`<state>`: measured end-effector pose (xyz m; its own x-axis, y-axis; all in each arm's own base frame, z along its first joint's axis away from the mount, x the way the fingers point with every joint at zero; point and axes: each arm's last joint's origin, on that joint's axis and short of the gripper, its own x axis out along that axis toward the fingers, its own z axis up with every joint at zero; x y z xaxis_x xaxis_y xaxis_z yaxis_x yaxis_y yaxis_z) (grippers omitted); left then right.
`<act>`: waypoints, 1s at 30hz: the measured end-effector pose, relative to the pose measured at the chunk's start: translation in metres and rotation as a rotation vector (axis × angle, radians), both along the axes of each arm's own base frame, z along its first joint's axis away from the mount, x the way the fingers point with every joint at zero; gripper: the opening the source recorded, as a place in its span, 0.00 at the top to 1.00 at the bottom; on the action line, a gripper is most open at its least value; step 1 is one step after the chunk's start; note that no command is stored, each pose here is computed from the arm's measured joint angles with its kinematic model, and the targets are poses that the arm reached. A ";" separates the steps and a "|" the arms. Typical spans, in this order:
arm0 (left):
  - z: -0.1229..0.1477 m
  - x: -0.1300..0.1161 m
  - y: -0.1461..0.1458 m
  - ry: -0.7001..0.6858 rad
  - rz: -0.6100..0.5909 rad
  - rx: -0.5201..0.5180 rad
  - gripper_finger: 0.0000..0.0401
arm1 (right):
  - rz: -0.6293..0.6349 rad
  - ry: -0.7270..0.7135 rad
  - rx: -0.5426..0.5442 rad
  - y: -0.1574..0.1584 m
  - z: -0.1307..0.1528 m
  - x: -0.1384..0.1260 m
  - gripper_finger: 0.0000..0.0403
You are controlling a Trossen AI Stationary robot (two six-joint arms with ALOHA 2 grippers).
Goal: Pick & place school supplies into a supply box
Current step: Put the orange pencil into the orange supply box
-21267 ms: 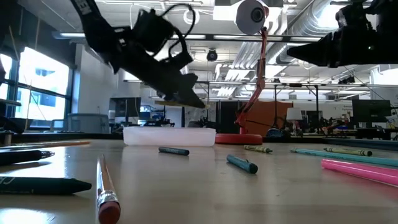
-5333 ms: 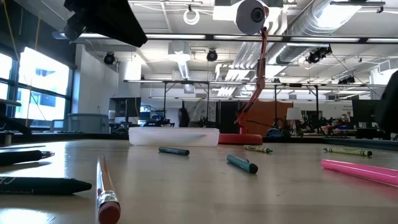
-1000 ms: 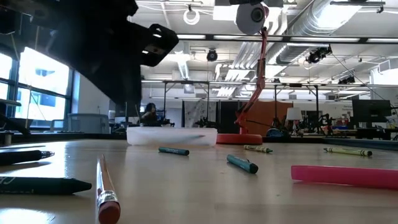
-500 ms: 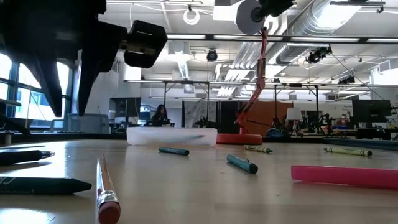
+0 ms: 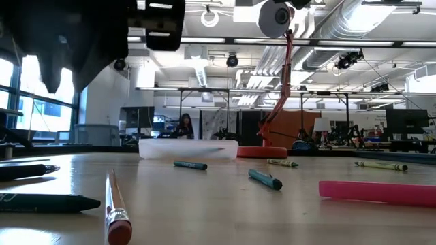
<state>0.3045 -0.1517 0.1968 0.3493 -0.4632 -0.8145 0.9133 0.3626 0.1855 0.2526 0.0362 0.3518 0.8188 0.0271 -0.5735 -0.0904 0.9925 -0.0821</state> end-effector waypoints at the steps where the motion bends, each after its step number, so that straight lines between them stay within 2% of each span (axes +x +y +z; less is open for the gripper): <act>1: 0.005 -0.002 0.005 -0.007 0.001 0.003 0.77 | 0.000 -0.003 0.000 0.000 0.000 0.000 0.82; 6: 0.028 -0.002 0.025 -0.098 0.032 -0.034 0.77 | 0.001 -0.012 0.000 0.000 0.001 0.001 0.82; 9: 0.026 0.001 0.034 -0.140 -0.026 -0.107 0.77 | 0.001 -0.020 0.001 0.000 0.002 0.001 0.82; 13: 0.019 0.006 0.039 -0.239 -0.074 -0.255 0.77 | 0.001 -0.026 0.002 0.000 0.002 0.002 0.82; 17: -0.004 0.001 0.042 -0.275 0.026 -0.216 0.77 | 0.001 -0.041 0.004 0.000 0.003 0.002 0.82; 19: -0.007 0.000 0.041 -0.343 0.059 -0.226 0.77 | 0.000 -0.040 0.004 0.000 0.003 0.002 0.82; 21: -0.012 -0.003 0.043 -0.352 0.101 -0.239 0.77 | 0.001 -0.041 0.004 0.000 0.003 0.002 0.82; 25: -0.020 -0.002 0.043 -0.305 0.181 -0.284 0.77 | 0.001 -0.046 0.005 0.000 0.004 0.003 0.82; 30: -0.035 0.001 0.043 -0.250 0.214 -0.272 0.77 | 0.001 -0.049 0.006 0.000 0.004 0.003 0.82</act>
